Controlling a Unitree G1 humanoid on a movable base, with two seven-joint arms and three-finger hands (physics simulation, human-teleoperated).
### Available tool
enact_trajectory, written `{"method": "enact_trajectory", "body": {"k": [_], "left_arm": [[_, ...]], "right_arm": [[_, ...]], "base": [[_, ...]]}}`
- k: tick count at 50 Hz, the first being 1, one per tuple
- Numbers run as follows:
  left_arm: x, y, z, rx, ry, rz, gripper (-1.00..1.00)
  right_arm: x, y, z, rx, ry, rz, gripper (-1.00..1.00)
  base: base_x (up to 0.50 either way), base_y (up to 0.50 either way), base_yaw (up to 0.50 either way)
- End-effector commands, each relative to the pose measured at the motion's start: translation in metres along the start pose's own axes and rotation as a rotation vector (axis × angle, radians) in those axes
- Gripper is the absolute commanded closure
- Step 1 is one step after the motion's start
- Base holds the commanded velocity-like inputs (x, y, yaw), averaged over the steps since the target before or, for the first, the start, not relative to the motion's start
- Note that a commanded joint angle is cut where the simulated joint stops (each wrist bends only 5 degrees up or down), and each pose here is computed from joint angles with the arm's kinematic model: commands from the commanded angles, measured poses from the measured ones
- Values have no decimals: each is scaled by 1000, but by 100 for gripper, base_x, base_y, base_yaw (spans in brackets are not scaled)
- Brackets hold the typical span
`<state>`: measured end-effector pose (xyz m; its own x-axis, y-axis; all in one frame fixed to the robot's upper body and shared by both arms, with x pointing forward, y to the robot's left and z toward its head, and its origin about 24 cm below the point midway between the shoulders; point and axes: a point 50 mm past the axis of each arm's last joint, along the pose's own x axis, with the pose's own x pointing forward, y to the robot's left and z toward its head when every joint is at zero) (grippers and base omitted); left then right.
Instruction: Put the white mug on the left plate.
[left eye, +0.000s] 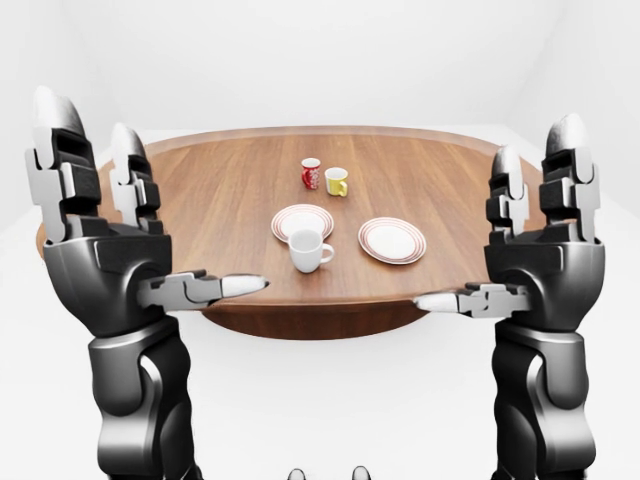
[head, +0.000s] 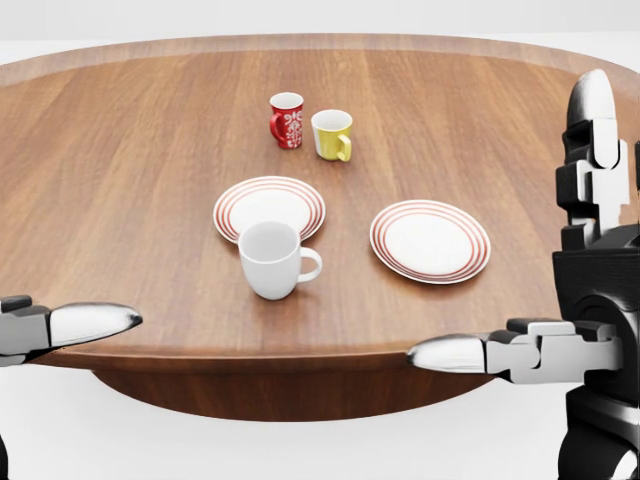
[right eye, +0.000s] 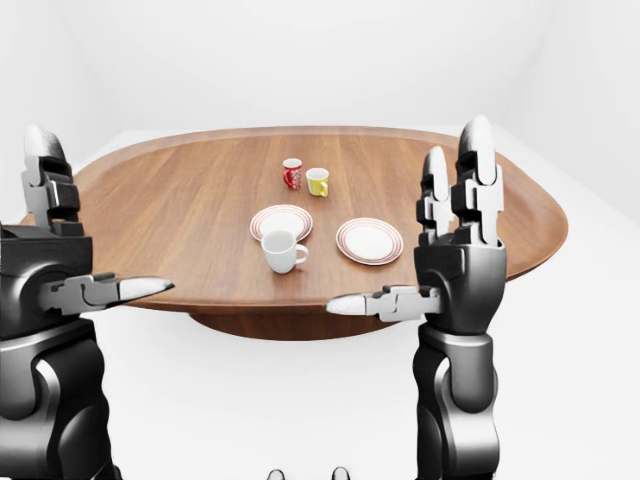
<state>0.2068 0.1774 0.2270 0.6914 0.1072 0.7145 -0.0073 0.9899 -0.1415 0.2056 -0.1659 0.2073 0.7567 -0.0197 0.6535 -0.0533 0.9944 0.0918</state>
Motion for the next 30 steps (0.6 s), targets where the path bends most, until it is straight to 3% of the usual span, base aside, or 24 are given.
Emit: {"method": "enact_trajectory", "body": {"k": [1, 30], "left_arm": [[2, -1, 18, -23, -81, -2, -100], [1, -1, 14, -19, -62, -4, -100]], "right_arm": [[1, 2, 21, 23, -94, 14, -100], [1, 1, 19, 19, -86, 2, -100]], "base": [[0, 50, 0], [0, 50, 0]]}}
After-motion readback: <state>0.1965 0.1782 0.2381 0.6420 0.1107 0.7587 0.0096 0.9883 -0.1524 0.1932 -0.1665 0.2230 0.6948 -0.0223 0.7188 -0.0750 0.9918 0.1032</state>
